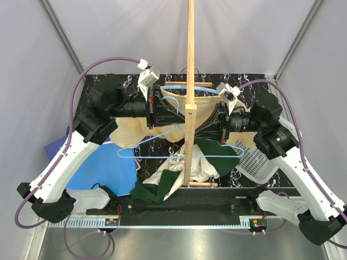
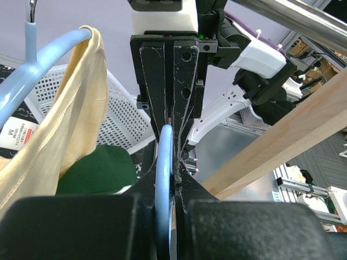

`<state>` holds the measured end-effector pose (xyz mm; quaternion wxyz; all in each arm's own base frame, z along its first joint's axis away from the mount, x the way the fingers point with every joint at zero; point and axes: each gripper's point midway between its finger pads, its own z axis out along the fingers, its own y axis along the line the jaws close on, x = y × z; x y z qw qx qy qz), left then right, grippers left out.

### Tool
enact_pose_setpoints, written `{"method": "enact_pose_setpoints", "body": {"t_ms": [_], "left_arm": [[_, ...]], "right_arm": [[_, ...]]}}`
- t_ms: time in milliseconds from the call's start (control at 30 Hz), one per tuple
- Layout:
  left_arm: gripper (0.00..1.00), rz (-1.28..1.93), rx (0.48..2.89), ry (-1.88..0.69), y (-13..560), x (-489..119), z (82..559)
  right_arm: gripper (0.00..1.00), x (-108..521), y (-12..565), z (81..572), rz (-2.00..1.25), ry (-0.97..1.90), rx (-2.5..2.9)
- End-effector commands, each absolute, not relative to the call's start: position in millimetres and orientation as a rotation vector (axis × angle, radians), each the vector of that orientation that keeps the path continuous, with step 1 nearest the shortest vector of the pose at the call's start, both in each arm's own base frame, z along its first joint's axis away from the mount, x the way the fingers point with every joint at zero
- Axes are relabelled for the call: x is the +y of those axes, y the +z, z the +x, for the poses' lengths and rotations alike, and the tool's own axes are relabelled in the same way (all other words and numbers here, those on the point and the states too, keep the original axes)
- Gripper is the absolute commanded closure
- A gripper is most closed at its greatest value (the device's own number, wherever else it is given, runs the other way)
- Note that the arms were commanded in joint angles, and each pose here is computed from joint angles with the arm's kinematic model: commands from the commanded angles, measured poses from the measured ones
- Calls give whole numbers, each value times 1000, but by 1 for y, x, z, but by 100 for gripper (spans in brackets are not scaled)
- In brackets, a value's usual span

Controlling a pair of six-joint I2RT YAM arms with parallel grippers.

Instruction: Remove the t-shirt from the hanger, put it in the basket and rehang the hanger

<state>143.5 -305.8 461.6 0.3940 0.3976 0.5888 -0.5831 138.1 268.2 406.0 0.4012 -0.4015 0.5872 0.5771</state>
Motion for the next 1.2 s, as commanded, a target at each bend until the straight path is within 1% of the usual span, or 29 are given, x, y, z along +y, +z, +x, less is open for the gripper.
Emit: {"method": "enact_pose_setpoints", "body": {"t_ms": [0,67,167,200,267,300,467,500,567,600,667,800,933,1167], "left_arm": [[100,993,1404,-1496,489,-303,137],[99,989,1406,-1495,488,-302,136],[75,990,1403,-1490,487,-300,135],[61,993,1402,-1487,486,-300,134],[52,993,1391,-1477,486,-296,132],[42,992,1392,-1473,485,-296,131],[26,970,1407,-1405,481,-286,134],[15,962,1423,-1387,479,-281,133],[4,931,1449,-1322,475,-274,139],[1,920,1485,-1307,469,-270,139],[1,879,1526,-1267,463,-261,140],[1,792,1571,-1197,457,-245,142],[1,736,1562,-1174,463,-234,137],[1,727,1550,-1171,475,-232,135]], "right_arm": [[100,269,414,138,-999,1428,1416],[100,267,414,139,-985,1404,1407],[100,263,415,141,-968,1355,1388],[100,262,416,141,-970,1338,1379],[100,260,414,141,-966,1320,1382],[100,260,416,141,-972,1312,1376],[100,257,413,144,-943,1284,1409],[100,255,413,143,-939,1276,1404],[100,252,411,144,-922,1254,1420],[100,249,411,141,-919,1242,1417],[100,244,410,142,-887,1216,1437],[100,225,419,125,-837,1170,1378],[100,207,424,128,-716,1088,1372],[100,190,433,123,-630,1048,1333]]}}
